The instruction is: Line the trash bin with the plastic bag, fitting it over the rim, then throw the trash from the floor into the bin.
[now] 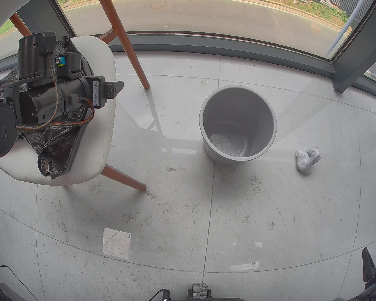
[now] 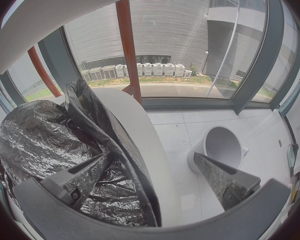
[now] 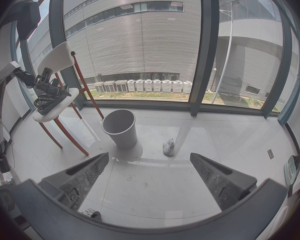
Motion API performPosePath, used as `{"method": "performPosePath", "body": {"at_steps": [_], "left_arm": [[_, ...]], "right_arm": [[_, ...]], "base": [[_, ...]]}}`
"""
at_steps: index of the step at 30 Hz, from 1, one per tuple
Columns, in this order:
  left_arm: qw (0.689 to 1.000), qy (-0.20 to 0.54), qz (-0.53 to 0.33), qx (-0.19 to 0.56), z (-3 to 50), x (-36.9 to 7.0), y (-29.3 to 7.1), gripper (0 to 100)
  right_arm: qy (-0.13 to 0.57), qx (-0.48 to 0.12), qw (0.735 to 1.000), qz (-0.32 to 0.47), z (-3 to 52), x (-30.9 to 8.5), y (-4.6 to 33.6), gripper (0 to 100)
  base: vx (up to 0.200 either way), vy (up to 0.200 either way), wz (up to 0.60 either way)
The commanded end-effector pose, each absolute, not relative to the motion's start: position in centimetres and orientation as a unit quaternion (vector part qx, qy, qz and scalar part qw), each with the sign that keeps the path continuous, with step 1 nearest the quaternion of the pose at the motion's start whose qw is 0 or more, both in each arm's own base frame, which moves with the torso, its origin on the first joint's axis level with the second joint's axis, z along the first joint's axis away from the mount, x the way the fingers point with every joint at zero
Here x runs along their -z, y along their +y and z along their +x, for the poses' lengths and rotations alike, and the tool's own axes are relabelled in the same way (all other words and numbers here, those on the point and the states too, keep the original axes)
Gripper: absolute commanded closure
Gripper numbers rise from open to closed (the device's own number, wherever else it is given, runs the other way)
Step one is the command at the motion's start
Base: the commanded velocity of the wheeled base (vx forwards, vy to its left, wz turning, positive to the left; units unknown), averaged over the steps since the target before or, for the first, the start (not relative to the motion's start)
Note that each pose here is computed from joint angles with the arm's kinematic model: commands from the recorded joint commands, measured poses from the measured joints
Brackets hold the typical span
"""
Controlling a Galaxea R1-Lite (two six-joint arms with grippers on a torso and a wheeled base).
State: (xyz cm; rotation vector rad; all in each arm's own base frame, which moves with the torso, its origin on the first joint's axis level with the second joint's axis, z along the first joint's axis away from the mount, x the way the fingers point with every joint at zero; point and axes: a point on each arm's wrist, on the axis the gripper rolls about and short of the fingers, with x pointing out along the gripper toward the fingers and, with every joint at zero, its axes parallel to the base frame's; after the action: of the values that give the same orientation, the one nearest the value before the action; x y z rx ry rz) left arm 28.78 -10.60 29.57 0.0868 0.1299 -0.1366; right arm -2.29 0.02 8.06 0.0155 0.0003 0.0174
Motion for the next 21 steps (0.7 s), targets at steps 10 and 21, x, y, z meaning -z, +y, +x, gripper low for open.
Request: {"method": "performPosePath", "body": {"at_steps": [10,21], "left_arm": [[0.992,0.085,0.056,0.073,28.4,-28.4,-10.5,100],[0.996,0.034,0.007,0.078,22.7,-31.4,-8.0,100]], "right_arm": [[0.005,-0.009,1.000,0.008,-2.2,-7.6,0.0,0],[0.005,-0.009,1.000,0.008,-2.2,-7.6,0.0,0]], "base": [[0.000,0.000,0.00],[0.000,0.000,0.00]]}}
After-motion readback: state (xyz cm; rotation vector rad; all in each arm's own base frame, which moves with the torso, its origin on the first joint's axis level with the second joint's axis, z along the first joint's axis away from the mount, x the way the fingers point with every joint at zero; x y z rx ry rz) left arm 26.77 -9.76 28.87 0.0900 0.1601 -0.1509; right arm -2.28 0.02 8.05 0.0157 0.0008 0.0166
